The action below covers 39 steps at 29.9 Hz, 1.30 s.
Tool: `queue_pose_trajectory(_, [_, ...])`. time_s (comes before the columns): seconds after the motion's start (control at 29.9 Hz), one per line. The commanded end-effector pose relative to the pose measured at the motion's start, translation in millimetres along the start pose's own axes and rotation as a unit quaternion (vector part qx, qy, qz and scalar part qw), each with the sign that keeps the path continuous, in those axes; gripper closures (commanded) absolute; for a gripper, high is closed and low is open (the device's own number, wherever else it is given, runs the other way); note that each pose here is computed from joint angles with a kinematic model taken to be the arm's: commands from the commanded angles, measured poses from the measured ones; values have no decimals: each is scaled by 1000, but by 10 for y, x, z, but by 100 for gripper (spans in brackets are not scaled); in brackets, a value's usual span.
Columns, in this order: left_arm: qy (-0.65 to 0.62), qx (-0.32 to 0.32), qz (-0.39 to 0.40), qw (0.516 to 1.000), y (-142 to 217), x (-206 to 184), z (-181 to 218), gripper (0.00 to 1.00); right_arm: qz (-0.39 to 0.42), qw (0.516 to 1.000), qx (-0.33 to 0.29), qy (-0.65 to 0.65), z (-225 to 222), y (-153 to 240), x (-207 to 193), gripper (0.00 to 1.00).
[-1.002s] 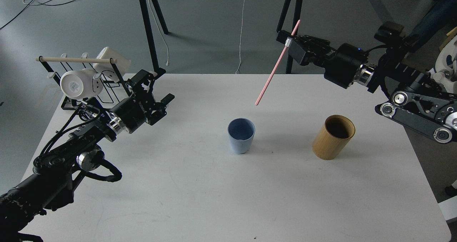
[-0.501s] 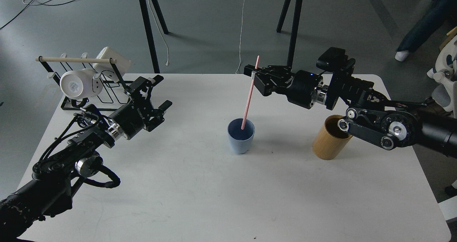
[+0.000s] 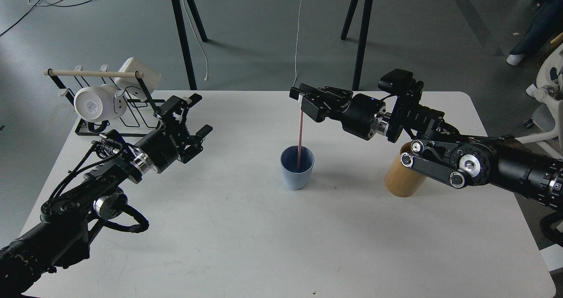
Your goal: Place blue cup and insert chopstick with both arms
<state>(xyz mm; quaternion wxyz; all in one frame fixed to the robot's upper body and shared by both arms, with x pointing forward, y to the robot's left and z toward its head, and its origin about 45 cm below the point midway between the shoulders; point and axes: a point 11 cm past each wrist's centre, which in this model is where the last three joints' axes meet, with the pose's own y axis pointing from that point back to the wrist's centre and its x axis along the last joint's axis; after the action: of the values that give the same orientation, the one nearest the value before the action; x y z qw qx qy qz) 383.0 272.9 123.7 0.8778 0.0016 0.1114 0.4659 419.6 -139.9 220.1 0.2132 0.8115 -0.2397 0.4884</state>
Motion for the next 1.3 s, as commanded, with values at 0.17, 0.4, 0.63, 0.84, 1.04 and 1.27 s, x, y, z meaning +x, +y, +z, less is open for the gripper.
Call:
queue_pose_trajectory(0.17, [11,-39,14,999,-32,67,211,1,60,997,-1,-44,-22,60,312,3])
queue_pose_trajectory(0.4, [19,-80,11,997,-86,53,462,1,191,964,-30,-185,137,638,888,2])
queue_pose_trajectory(0.63, [40,-126,-2,991,-60,24,788,1,359,858,-56,-364,449,1233,1174,1])
queue_pose_trajectory(0.84, [35,-144,-10,989,-15,45,997,1,406,795,-72,-445,568,1584,959,1])
queue_pose_trajectory(1.04, [27,-184,-11,982,17,127,1402,1,434,720,-84,-535,690,1646,843,1])
queue_pose_trajectory(1.27, [24,-193,-8,981,18,171,1512,1,434,715,-77,-543,640,1567,823,1])
